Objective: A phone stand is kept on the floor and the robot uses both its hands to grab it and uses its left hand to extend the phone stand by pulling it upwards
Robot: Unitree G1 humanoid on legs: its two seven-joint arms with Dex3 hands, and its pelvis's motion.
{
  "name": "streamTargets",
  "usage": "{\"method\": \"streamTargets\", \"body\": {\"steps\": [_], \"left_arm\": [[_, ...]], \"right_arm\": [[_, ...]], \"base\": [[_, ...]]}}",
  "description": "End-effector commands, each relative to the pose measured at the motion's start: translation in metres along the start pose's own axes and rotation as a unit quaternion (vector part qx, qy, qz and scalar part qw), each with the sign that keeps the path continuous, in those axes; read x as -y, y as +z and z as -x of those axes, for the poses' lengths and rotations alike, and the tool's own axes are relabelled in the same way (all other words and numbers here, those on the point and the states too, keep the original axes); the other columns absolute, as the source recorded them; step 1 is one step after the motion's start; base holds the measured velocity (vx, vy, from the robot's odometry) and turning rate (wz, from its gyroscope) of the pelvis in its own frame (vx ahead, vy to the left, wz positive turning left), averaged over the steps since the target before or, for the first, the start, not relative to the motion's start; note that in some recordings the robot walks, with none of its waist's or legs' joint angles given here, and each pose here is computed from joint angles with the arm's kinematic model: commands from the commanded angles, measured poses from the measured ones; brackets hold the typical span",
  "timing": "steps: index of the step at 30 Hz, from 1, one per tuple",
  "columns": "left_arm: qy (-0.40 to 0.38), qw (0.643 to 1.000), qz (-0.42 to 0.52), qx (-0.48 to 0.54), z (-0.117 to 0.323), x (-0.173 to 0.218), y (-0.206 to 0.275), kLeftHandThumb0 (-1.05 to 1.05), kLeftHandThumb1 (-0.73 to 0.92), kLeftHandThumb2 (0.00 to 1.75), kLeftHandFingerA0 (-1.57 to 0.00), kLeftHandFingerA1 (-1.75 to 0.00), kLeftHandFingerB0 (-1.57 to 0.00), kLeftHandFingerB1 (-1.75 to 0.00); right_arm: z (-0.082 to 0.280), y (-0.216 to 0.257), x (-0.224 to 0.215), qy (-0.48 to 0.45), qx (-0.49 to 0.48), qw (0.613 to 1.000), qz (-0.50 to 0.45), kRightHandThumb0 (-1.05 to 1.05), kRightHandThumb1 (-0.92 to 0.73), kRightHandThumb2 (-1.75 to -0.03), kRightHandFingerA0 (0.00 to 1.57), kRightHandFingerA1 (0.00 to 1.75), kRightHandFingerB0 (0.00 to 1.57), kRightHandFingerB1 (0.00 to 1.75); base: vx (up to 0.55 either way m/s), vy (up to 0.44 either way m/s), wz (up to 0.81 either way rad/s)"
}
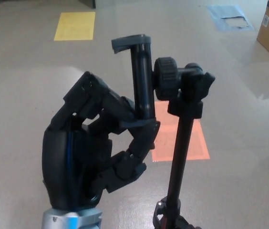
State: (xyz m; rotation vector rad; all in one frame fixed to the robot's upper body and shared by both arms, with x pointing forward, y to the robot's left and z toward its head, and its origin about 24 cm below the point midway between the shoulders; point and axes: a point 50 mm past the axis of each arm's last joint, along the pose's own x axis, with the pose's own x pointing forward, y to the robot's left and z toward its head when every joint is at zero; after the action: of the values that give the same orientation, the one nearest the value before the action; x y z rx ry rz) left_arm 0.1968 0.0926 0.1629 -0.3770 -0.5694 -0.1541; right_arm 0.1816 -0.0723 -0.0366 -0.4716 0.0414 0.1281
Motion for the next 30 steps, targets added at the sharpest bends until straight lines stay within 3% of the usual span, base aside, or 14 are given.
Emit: {"method": "streamTargets", "body": {"steps": [1,6,12,30], "left_arm": [[0.149,0.947,-0.057,-0.278,0.086,-0.047,-0.082,-0.1,0.57,0.64,-0.96,-1.75,-0.79,-1.75],[0.136,0.945,-0.069,-0.289,0.092,-0.05,-0.087,-0.1,0.55,0.65,-0.96,-1.75,-0.84,-1.75],[0.101,0.948,-0.085,-0.289,0.098,-0.048,-0.091,-0.09,0.54,0.67,-0.98,-1.75,-0.8,-1.75],[0.121,0.915,-0.139,-0.358,0.129,-0.071,-0.113,-0.08,0.53,0.68,-0.95,-1.75,-0.76,-1.75]], "right_arm": [[0.008,-0.016,0.013,-0.027,-0.043,0.999,0.006,-0.25,-0.9,-0.67,0.94,1.75,0.67,1.75],[0.007,-0.018,0.016,-0.031,-0.041,0.999,0.004,-0.25,-0.9,-0.66,0.93,1.75,0.66,1.75],[0.006,-0.019,0.017,-0.031,-0.044,0.999,0.004,-0.24,-0.9,-0.66,0.92,1.75,0.65,1.75],[0.005,-0.021,0.023,-0.047,-0.041,0.998,0.017,-0.25,-0.89,-0.66,0.91,1.75,0.65,1.75]], "base": [[0.0,0.0,0.0],[0.0,0.0,0.0],[0.0,0.0,0.0],[0.0,0.0,0.0]]}}
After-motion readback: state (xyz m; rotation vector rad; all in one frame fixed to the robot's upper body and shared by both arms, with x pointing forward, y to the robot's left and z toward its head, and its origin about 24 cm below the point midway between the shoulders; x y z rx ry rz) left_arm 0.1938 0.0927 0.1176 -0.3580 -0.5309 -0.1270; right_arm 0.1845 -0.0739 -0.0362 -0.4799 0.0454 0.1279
